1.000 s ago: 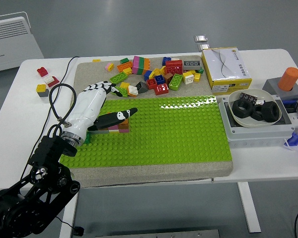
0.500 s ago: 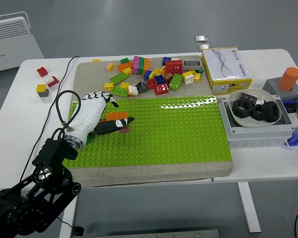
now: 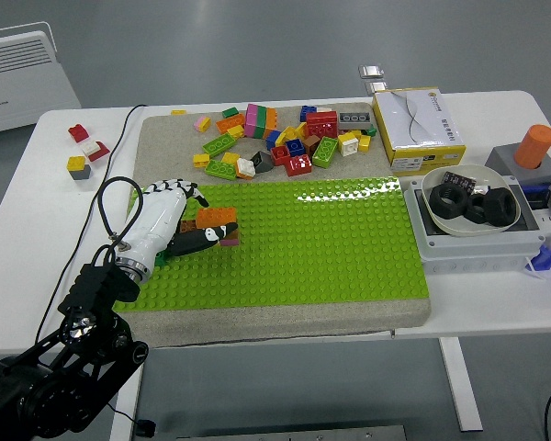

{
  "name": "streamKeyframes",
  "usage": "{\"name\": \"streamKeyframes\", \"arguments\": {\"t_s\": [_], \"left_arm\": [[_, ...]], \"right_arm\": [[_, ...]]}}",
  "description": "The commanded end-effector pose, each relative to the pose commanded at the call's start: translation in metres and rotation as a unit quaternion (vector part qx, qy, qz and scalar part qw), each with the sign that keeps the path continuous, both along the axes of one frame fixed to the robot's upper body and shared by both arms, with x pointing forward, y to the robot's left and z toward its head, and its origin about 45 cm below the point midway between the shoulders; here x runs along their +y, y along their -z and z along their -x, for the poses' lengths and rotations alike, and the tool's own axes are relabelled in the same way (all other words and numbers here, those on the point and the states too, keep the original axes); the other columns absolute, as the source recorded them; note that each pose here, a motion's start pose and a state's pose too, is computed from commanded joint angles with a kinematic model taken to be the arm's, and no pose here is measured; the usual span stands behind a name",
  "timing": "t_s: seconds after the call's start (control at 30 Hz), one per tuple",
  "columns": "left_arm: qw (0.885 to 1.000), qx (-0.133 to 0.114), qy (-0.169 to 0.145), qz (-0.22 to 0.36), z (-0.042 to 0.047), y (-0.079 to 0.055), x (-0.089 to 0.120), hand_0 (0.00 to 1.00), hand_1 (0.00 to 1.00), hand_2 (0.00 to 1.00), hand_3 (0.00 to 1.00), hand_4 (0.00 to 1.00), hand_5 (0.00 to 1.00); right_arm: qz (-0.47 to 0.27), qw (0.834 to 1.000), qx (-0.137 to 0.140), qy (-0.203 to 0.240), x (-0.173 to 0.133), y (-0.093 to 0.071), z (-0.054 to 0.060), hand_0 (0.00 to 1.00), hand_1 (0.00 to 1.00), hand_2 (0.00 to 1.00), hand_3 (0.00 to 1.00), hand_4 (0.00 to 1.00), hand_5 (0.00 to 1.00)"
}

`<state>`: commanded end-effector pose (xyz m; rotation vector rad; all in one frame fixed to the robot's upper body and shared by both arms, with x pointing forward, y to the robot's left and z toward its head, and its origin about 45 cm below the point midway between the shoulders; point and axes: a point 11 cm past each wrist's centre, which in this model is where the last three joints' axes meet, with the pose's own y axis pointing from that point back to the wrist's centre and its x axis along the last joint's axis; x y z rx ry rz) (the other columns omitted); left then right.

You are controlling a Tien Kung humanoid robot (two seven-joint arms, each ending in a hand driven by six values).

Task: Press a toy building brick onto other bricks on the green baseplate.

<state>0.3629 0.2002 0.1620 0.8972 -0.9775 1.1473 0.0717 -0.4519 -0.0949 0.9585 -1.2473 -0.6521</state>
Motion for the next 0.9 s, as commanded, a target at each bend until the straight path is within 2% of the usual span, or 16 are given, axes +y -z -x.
{"name": "streamKeyframes", "arguments": {"t_s": [0.03,0.9], "left_arm": [[1.000,0.001,-0.001,0.000,0.0003,0.0008,0.0003,0.942,0.908,0.836,0.582,0.992,0.816],[1.000,0.018,0.004,-0.010,0.0082,0.0091,-0.0054,0.946,0.913,0.843,0.598,0.993,0.804]], "right_arm": [[0.000,1.000,0.000,0.000,-0.0001,0.0000,0.0002,0.750,0.674,0.741,0.790,0.875,0.998],[0.003,1.000,0.002,-0.001,-0.0028,-0.0007,0.0028,0.753,0.676,0.741,0.790,0.877,0.998]]}}
